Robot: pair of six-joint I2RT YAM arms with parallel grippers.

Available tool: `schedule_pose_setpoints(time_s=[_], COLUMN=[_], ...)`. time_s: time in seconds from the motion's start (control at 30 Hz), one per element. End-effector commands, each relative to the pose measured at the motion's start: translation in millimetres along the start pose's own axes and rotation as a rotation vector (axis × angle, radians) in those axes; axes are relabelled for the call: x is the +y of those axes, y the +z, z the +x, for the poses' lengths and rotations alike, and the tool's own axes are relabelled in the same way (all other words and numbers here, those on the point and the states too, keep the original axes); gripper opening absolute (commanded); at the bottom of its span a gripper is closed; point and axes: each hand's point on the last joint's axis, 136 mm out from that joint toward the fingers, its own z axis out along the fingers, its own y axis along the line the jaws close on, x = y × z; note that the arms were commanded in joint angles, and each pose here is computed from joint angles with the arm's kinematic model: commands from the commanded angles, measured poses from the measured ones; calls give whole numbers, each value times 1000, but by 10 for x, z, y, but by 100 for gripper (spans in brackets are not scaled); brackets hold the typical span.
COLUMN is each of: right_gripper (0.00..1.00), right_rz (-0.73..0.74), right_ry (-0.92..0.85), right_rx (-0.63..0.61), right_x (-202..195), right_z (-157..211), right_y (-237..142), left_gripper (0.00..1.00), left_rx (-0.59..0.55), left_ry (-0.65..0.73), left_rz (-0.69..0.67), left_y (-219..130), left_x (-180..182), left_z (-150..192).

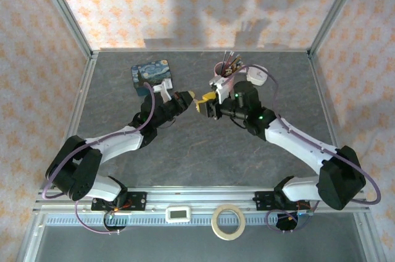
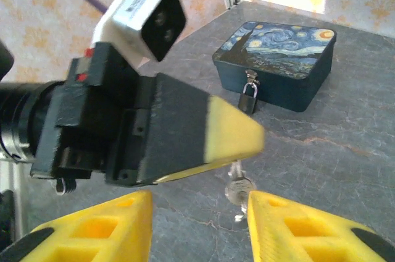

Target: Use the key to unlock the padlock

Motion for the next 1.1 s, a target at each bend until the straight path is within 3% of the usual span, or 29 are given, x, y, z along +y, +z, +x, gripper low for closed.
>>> schedule_pose_setpoints(time_s=[0.0, 0.23, 0.47, 0.73, 1.07], right_gripper=[43, 38, 35, 23, 29], right_rz=[129, 181, 172, 244, 238], right_ry=[-126, -261, -283, -275, -263], right_rx=[-6, -3, 18, -15, 34], right_x=[-161, -159, -163, -300, -332], right_z=[69, 172, 311, 290, 494], right_y=[22, 200, 380, 415, 480], left_gripper=[0, 0, 0, 0, 0], left_rx=[2, 14, 17, 32, 38], left_ry=[-14, -31, -50, -82, -108], left_rz=[-25, -29, -26, 3, 31], left_y=[14, 23, 7, -21, -73], left_x=[-25, -22, -26, -68, -147], left_z=[-9, 26, 51, 90, 91])
